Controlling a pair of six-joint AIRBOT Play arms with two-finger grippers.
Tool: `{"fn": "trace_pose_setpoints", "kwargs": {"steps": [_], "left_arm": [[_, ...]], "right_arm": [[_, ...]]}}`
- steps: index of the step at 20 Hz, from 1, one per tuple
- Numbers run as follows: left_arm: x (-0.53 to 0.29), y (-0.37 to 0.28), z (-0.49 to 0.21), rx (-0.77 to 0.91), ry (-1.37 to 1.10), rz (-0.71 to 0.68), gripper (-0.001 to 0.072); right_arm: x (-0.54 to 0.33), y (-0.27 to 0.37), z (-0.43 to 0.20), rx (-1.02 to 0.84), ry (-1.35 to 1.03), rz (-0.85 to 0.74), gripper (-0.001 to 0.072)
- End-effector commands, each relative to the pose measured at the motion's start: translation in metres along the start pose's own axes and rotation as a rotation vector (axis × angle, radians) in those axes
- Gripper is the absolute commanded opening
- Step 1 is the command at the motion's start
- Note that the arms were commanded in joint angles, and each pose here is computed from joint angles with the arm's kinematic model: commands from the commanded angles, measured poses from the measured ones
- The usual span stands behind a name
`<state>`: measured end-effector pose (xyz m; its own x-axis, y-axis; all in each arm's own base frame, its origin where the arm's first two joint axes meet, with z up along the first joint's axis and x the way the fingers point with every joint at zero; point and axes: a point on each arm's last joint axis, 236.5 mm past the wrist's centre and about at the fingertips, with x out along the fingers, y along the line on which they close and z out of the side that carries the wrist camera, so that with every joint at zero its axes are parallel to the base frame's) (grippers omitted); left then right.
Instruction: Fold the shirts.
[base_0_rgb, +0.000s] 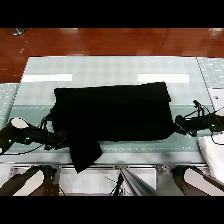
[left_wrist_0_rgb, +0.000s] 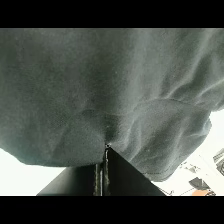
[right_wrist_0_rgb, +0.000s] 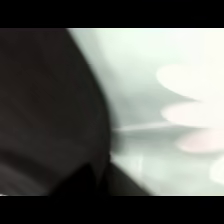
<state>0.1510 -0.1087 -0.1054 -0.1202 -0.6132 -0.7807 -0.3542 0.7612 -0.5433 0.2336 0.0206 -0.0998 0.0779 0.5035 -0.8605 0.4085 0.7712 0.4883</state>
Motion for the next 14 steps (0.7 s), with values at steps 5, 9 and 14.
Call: {"fn": "trace_pose_setpoints", "kwargs": {"steps": [5, 9, 14], "left_arm": [[-0.02, -0.015, 0.019, 0.067, -0.048, -0.021, 0.002], [-0.072, -0.033, 0.069, 0.122, -0.217, -0.051, 0.002], [-0.114, -0.056, 0.132, 0.125, -0.358, -0.092, 0.002]], "right_arm": [[-0.016, 0.03, 0.022, -0.168, -0.045, 0.007, 0.0028], [-0.051, 0.051, 0.061, -0.199, -0.164, 0.004, 0.0028], [-0.062, 0.087, 0.104, -0.187, -0.255, 0.136, 0.0028]]}}
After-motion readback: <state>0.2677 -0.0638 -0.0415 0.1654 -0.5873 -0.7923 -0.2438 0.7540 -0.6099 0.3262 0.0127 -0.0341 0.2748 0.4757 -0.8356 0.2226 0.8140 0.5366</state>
